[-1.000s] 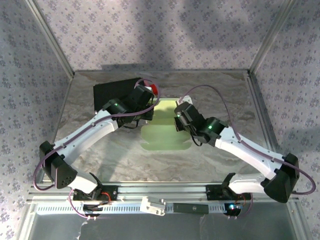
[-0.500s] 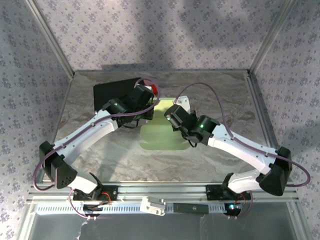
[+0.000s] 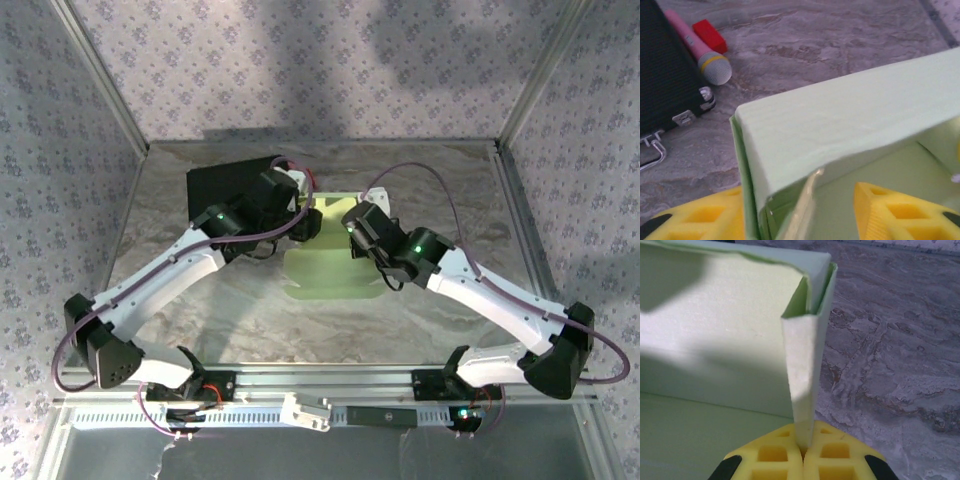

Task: Fold the paper box

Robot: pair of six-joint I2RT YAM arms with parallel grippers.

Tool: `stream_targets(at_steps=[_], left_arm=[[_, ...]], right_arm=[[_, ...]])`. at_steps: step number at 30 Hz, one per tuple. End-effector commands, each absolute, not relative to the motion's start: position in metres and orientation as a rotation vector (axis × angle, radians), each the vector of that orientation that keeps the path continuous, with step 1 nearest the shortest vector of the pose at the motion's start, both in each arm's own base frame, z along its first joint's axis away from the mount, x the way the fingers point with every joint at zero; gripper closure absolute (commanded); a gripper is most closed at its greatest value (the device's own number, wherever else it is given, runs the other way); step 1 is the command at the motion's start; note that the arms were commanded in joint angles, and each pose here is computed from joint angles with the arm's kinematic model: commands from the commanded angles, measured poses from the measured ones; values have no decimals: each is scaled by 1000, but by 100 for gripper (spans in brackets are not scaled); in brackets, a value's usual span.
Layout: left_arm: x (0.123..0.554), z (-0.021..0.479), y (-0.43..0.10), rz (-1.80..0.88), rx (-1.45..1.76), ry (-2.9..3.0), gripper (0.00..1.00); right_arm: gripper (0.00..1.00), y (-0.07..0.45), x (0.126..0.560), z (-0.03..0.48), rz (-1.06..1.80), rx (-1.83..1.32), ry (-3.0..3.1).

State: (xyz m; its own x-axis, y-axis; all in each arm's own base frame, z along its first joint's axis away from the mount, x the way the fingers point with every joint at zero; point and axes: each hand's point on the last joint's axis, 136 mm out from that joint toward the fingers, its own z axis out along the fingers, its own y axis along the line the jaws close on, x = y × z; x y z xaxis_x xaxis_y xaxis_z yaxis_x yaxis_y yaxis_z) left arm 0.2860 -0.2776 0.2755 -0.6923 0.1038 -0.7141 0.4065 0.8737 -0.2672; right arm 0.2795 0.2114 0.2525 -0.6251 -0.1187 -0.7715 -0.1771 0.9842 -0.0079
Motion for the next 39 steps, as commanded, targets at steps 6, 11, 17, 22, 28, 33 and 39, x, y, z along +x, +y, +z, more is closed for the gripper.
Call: stream_targets(at_steps=[6,11,17,22,28,33,39], left_arm=[[261,327,-280,-720,445,2103,29],[246,349,-277,-834,490,2033,25],[257,335,-234,-898,369,2041,42],[263,321,-234,-1157,381,1982,66],[256,325,-251,-1308,514,1907,62],[258,325,-256,-1332,534,1914,50],[261,316,-252,-1304,555,1942,34]], right_arm=[[100,212,279,242,180,-225,2302],[100,206,280,229,207,-232,2342],[100,206,277,232,362,-277,2333],[100,208,274,235,513,-333,2324],[100,209,272,229,604,-400,2344],[100,212,272,227,663,-409,2349],[100,217,269,230,714,-437,2344]])
